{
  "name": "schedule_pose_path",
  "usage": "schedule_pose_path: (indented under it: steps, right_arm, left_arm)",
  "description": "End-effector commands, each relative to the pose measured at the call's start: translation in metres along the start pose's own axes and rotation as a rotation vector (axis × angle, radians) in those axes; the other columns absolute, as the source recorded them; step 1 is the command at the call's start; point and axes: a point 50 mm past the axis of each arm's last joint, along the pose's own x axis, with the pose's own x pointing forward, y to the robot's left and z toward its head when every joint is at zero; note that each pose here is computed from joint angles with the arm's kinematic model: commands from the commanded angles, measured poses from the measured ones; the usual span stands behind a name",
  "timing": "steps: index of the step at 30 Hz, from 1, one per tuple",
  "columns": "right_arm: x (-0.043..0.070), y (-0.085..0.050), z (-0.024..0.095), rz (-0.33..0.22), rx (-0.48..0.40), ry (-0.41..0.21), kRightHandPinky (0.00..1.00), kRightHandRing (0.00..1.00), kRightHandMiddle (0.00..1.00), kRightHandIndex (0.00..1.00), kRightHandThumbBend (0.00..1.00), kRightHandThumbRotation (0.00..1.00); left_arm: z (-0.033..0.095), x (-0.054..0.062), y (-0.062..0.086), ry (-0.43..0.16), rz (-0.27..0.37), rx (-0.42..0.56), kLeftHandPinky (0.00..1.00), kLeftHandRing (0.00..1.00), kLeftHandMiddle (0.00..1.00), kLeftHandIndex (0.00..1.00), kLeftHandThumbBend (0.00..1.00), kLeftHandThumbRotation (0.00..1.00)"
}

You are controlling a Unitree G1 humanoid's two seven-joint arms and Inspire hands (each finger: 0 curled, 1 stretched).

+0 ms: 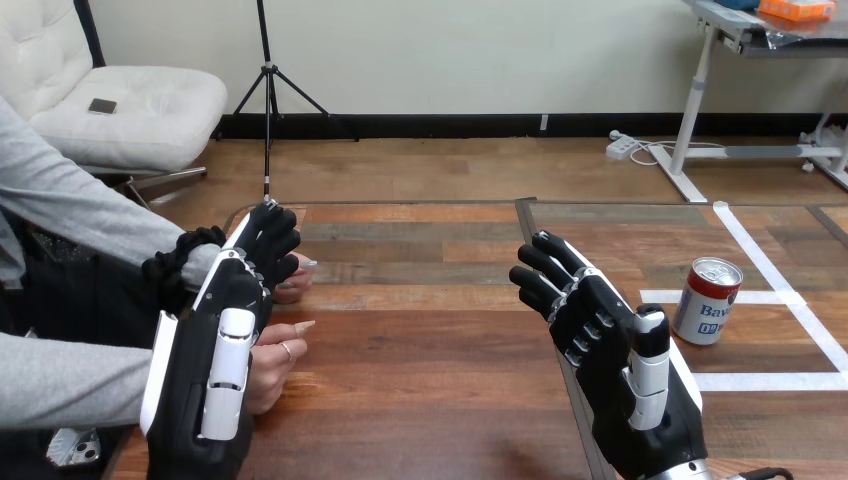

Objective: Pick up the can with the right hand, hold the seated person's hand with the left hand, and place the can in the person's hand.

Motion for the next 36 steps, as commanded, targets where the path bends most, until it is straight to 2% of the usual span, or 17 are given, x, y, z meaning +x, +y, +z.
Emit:
schedule_pose_path:
  steps: [1,21,27,36]
  right_arm:
    - [0.014,0.002,0.010,0.025,-0.014,-0.054,0.94,0.89,0.90,0.89,0.96,1.00]
    - [0.018,0.000,0.004,0.026,-0.012,-0.024,0.94,0.90,0.90,0.90,0.97,1.00]
    - [0.023,-0.007,0.001,0.024,-0.015,-0.002,0.94,0.90,0.90,0.90,0.99,1.00]
    - [0.033,-0.021,-0.001,-0.008,-0.029,0.015,0.94,0.90,0.91,0.90,0.99,1.00]
  left_arm:
    - [0.011,0.012,-0.002,-0.085,-0.012,0.004,0.87,0.89,0.89,0.89,0.42,1.00]
    - [0.010,0.013,0.001,-0.084,-0.009,0.006,0.86,0.88,0.89,0.90,0.44,1.00]
    - [0.010,0.013,0.002,-0.076,-0.022,0.000,0.86,0.89,0.90,0.90,0.43,1.00]
    - [0.009,0.014,0.001,-0.082,-0.013,0.005,0.87,0.89,0.90,0.90,0.42,1.00]
